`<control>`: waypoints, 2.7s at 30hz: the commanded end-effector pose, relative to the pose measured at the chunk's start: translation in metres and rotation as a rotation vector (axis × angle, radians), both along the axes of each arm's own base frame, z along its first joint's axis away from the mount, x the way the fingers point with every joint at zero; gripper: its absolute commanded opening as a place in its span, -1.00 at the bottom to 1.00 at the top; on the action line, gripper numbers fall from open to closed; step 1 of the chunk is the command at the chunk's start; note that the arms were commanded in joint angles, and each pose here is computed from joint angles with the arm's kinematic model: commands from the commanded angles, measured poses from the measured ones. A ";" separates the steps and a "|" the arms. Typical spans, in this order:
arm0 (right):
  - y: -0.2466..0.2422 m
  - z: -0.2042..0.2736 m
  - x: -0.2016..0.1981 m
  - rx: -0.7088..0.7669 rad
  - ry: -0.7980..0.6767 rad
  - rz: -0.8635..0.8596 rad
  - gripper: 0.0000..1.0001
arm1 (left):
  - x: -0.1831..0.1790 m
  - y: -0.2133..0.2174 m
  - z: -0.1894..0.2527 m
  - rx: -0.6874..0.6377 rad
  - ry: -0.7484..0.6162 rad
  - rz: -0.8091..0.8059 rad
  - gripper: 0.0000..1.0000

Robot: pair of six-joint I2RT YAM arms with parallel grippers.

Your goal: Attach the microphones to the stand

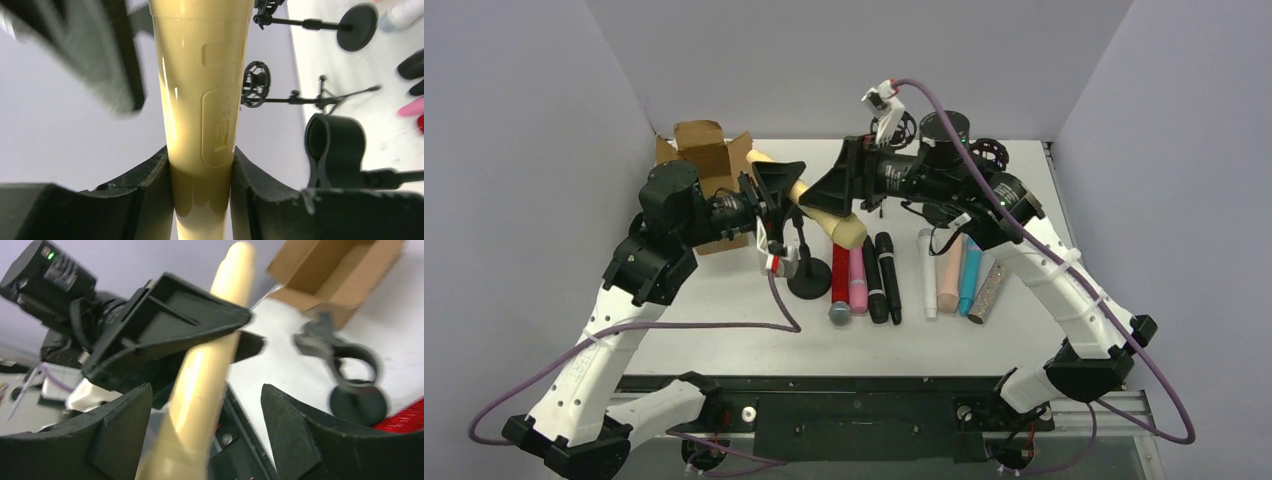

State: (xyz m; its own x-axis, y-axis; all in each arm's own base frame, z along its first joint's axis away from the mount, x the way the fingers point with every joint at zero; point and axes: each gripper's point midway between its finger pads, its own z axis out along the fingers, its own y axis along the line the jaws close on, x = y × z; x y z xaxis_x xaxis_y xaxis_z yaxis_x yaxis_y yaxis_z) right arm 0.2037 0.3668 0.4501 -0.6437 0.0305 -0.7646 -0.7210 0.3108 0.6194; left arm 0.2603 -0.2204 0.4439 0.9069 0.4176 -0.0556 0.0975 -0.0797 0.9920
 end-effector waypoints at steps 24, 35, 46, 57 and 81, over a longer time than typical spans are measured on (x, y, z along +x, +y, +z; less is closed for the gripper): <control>-0.012 0.079 0.009 0.316 -0.575 -0.042 0.60 | -0.049 -0.024 0.029 -0.580 1.458 -0.170 -1.00; 0.011 0.091 0.006 0.435 -0.508 0.048 -0.12 | -0.065 -0.026 0.025 -0.501 1.519 -0.218 -0.88; -0.029 0.074 0.054 0.261 -0.573 -0.203 -1.00 | 0.010 0.048 0.006 -0.581 1.509 0.032 0.93; -0.034 0.044 0.094 0.036 -0.636 -0.336 -1.00 | 0.027 0.077 -0.070 -0.492 1.296 0.238 0.93; -0.009 0.005 0.126 -0.030 -0.591 -0.363 -1.00 | 0.052 0.040 -0.090 -0.323 1.206 0.031 0.93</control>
